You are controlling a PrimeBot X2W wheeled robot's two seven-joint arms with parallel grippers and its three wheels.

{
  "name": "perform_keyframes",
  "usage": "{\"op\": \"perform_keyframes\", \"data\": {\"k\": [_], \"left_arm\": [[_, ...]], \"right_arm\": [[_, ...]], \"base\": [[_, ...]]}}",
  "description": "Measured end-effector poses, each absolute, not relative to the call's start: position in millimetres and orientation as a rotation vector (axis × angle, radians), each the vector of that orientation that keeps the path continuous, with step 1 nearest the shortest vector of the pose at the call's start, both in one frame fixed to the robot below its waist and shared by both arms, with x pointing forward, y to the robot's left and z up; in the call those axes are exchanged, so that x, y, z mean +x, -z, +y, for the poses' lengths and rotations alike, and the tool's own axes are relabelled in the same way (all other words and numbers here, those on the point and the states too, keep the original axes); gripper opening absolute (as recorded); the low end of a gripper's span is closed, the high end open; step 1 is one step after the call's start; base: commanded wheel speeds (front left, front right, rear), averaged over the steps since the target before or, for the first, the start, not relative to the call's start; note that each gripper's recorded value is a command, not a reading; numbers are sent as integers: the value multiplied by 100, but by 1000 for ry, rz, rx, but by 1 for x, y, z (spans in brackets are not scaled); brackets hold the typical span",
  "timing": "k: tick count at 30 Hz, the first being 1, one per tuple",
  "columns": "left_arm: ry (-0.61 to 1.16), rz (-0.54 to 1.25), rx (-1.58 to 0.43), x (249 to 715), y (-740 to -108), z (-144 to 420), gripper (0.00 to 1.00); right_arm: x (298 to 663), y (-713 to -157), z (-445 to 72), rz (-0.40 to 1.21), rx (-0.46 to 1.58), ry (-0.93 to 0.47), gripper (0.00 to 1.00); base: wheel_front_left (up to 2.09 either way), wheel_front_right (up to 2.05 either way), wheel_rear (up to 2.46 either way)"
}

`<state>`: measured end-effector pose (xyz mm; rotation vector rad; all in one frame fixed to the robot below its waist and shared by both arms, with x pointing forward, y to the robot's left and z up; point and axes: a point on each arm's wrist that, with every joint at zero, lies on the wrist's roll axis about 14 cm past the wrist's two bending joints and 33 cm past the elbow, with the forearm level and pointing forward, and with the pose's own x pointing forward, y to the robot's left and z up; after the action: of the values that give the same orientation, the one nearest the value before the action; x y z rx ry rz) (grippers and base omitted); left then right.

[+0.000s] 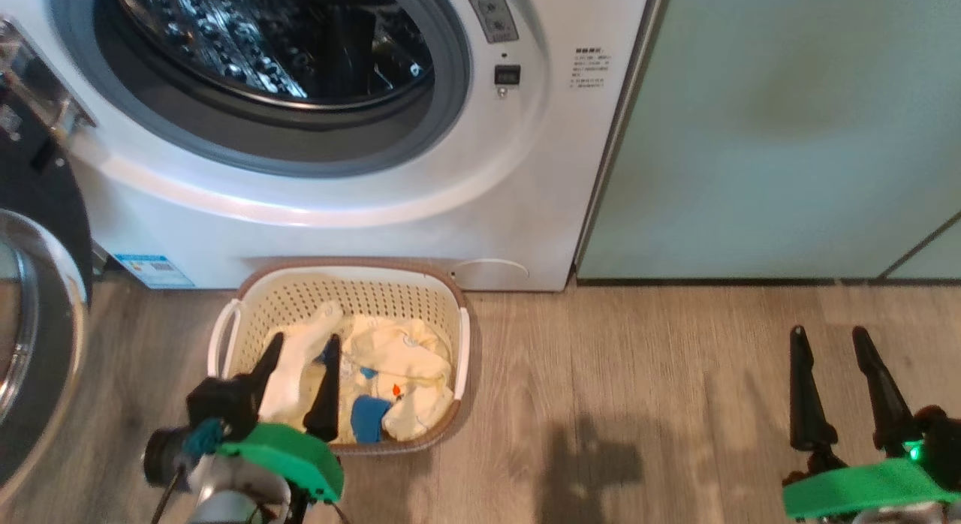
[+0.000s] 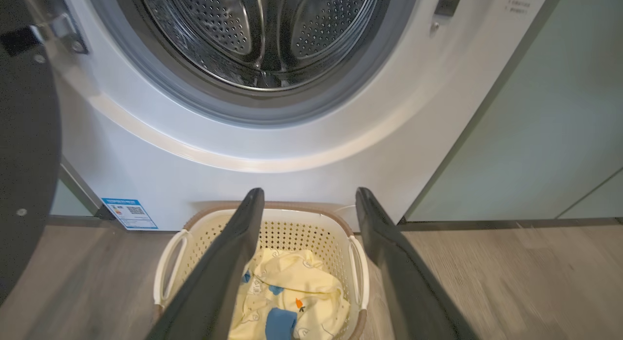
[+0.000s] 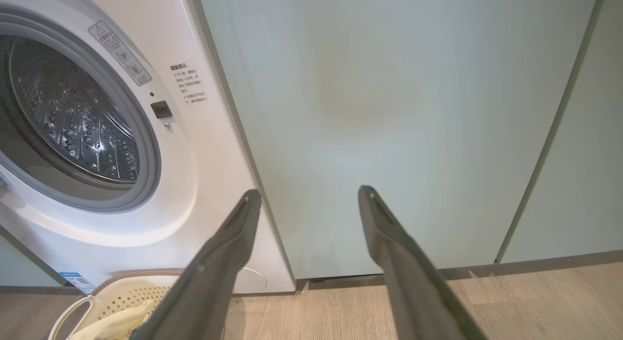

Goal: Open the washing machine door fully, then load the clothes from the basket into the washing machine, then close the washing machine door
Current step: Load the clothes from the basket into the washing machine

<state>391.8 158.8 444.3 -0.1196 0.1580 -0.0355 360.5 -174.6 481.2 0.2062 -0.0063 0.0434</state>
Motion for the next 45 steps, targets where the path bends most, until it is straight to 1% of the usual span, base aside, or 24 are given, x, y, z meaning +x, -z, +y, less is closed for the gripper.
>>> {"op": "perform_keyframes", "data": {"k": [12, 17, 24, 33, 39, 45], "left_arm": [[188, 415, -186, 431, -362, 116, 100], [244, 552, -221, 438, -318, 97, 100], [258, 719, -251, 449, -258, 86, 100], [269, 854, -287, 467, -193, 73, 100], [268, 931, -296, 471, -152, 72, 100], [265, 1000, -322, 476, -114, 66, 100]], "right_arm": [[386, -460, -177, 45, 198, -33, 100], [400, -450, -180, 62, 193, -27, 100], [421, -429, -190, 97, 182, 1, 100], [446, -397, -203, 140, 172, 33, 100], [456, -375, -206, 173, 183, 42, 100], [459, -353, -211, 216, 192, 60, 100]], "base": [[0, 0, 0], [0, 0, 0], [0, 0, 0], [0, 0, 0], [0, 0, 0], [0, 0, 0]]}}
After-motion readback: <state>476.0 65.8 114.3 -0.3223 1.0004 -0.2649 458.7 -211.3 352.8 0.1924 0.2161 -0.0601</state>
